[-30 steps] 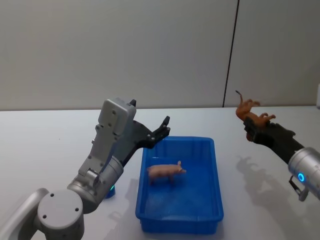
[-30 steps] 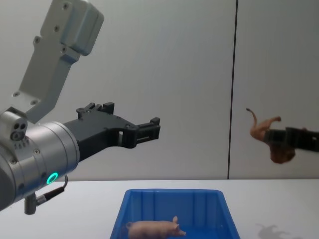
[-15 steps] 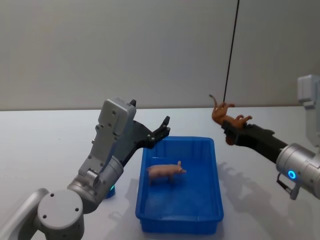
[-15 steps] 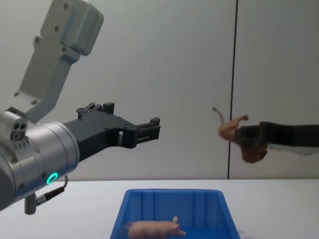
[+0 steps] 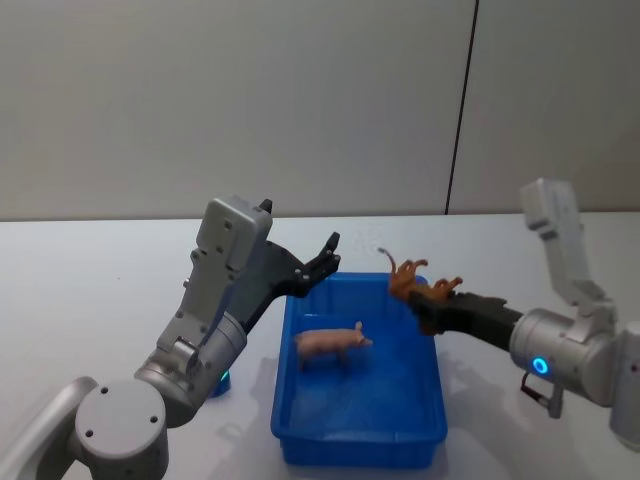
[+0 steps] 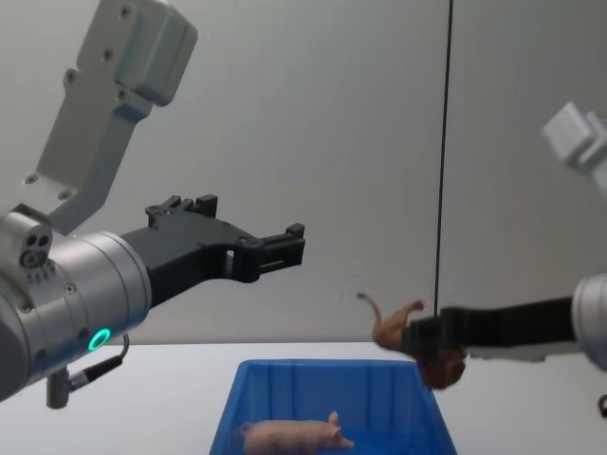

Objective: Pick up the two dolls from the table and place them into the box.

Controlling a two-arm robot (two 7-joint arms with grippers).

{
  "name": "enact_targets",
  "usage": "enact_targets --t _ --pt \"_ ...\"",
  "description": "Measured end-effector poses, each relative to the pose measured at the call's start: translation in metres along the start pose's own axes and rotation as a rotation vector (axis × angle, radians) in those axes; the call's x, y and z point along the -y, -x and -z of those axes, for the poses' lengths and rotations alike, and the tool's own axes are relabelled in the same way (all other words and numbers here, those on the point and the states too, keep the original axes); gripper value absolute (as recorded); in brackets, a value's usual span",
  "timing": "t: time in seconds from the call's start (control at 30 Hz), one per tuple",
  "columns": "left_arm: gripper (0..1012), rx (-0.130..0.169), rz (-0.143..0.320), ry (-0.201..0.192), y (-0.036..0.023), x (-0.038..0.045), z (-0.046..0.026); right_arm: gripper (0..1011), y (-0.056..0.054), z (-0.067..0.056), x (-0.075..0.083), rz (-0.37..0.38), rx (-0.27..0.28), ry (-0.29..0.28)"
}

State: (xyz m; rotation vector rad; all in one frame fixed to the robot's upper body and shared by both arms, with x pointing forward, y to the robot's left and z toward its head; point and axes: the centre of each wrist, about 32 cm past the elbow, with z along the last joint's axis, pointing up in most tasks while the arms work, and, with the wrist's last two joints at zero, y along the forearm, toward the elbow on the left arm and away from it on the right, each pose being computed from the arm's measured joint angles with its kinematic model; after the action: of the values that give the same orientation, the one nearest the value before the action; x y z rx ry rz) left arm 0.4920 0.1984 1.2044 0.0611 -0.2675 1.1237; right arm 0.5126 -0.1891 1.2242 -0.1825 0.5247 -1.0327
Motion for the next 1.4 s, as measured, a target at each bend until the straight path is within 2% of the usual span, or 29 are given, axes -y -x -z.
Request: enact_targets --t 0.3,0.4,0.5,0.6,0.9,1.13,1.4 --pt "1001 0.000 0.000 0.000 0.0000 0.0000 0.0000 487 0.006 0.007 -0.020 0.022 0.023 0.063" --pt "1001 0.000 0.000 0.000 0.0000 0.0000 0.0000 600 0.008 0.008 -0.024 0.026 0.028 0.074" --pt "1001 0.000 0.000 0.000 0.0000 0.0000 0.0000 656 0.008 0.010 -0.027 0.028 0.031 0.081" --pt "1001 0.000 0.000 0.000 0.0000 0.0000 0.0000 780 0.010 0.011 -0.030 0.031 0.035 0.090" --pt "1001 0.000 0.000 0.000 0.0000 0.0000 0.0000 997 0.011 0.012 -0.034 0.034 0.042 0.101" --pt "1001 0.000 0.000 0.000 0.0000 0.0000 0.0000 1001 0.012 0.011 -0.034 0.030 0.043 0.093" --pt "1001 0.000 0.000 0.000 0.0000 0.0000 0.0000 1001 0.011 0.003 -0.022 -0.011 0.026 0.016"
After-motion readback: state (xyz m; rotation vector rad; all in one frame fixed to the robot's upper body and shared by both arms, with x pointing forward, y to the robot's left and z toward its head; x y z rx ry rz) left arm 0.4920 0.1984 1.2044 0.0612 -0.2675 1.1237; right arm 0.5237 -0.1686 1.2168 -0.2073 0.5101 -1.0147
